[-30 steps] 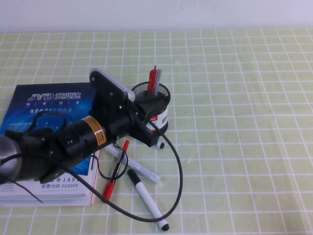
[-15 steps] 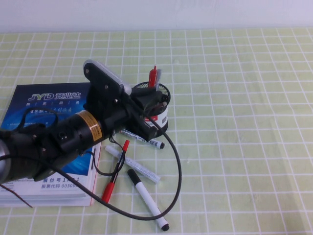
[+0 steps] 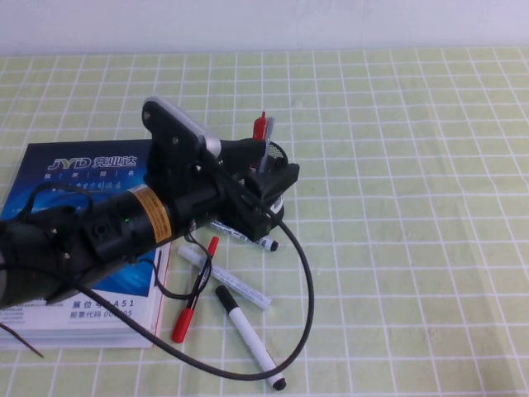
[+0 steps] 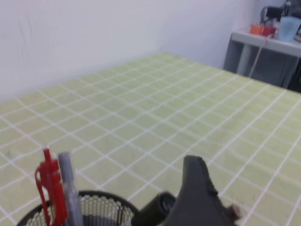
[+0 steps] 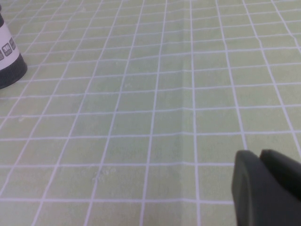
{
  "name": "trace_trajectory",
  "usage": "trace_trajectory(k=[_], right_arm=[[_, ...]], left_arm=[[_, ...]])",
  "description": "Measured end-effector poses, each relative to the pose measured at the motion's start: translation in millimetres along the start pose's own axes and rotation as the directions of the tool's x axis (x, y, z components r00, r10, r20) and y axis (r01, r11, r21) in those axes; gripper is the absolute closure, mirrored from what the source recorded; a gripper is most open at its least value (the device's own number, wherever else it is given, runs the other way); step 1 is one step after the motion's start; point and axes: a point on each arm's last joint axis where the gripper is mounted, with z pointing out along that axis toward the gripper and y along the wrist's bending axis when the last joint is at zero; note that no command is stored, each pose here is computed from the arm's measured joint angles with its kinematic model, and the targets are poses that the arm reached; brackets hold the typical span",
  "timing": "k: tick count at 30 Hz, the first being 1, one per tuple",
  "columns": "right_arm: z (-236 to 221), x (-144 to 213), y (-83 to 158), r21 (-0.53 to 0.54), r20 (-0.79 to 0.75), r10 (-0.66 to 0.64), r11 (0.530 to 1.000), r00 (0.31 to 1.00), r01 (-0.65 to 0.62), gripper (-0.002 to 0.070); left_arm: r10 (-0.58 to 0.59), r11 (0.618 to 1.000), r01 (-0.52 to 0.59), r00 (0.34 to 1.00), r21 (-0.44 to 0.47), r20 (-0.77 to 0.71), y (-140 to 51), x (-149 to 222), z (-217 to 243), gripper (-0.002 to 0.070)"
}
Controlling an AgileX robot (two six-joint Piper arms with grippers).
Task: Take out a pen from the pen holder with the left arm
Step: Pick up the pen from the pen holder
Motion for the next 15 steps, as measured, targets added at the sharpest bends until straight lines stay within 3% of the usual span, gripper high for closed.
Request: trace_trajectory(k=[7,12,15], right_arm=[[0,0,0,0.000,0.000,0.000,1.000,1.000,0.000,0.0691],[0,0,0,0.000,0.000,0.000,1.000,1.000,0.000,0.0691],[0,0,0,0.000,0.000,0.000,1.000,1.000,0.000,0.0691]], left_arm=[[0.042,0.999,-0.041,0.997,0.014,-0.059,0.3,11,3,0.0270],[0.141,0.990,-0.141,0.985,0.006,-0.097,5.5,29,11,0.0273],[0.145,0.989,-0.148,0.984,-0.021,-0.101,9.1,34,13,0.0304]])
